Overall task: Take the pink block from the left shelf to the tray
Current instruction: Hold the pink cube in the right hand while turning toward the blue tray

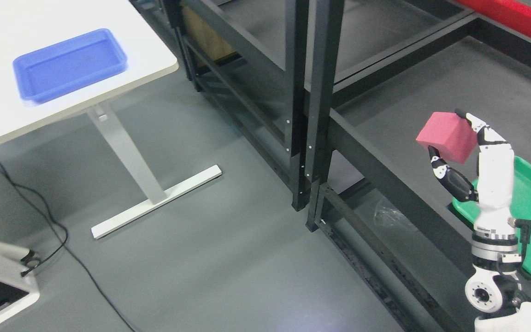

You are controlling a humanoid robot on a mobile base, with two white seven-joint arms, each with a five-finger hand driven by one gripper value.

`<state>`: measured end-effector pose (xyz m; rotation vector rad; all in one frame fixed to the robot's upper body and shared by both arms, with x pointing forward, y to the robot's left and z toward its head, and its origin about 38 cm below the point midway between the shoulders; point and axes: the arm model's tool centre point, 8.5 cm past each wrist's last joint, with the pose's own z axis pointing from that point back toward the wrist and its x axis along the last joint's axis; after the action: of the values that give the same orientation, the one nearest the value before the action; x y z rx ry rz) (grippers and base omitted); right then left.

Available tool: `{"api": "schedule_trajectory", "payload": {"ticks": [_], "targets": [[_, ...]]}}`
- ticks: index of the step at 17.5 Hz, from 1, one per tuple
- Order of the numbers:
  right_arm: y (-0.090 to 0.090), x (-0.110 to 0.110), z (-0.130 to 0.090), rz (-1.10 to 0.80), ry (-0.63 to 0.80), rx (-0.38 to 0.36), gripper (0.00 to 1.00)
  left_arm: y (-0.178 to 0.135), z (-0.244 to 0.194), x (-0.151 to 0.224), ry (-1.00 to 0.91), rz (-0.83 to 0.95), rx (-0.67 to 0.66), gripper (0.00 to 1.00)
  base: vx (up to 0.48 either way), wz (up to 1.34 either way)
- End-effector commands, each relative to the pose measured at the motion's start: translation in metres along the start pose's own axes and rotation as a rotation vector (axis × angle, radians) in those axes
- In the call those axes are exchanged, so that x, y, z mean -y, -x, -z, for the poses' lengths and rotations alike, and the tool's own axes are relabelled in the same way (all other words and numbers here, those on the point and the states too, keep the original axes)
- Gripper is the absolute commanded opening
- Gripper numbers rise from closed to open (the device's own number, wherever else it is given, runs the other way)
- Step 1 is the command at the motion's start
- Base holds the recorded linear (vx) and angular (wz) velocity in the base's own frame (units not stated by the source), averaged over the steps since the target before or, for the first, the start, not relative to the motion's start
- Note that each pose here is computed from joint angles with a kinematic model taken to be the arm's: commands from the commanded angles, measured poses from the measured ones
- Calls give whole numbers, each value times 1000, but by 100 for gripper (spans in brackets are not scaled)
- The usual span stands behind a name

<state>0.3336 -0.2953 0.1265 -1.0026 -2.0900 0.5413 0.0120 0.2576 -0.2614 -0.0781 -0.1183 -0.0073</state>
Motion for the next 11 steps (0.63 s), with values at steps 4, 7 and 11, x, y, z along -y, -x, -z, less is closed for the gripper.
{"api": "schedule_trajectory", "payload": {"ticks": [4, 7, 11], "targets": [[1, 2, -3, -3, -1, -1, 3, 7, -2, -10, -15, 2, -3, 100, -136, 483], [1, 2, -4, -1, -2, -2, 3, 7, -2, -10, -15, 2, -3, 100, -92, 443], [2, 2, -7, -3, -8, -7, 3, 7, -2, -10, -15, 2, -3, 100, -63, 437]]}}
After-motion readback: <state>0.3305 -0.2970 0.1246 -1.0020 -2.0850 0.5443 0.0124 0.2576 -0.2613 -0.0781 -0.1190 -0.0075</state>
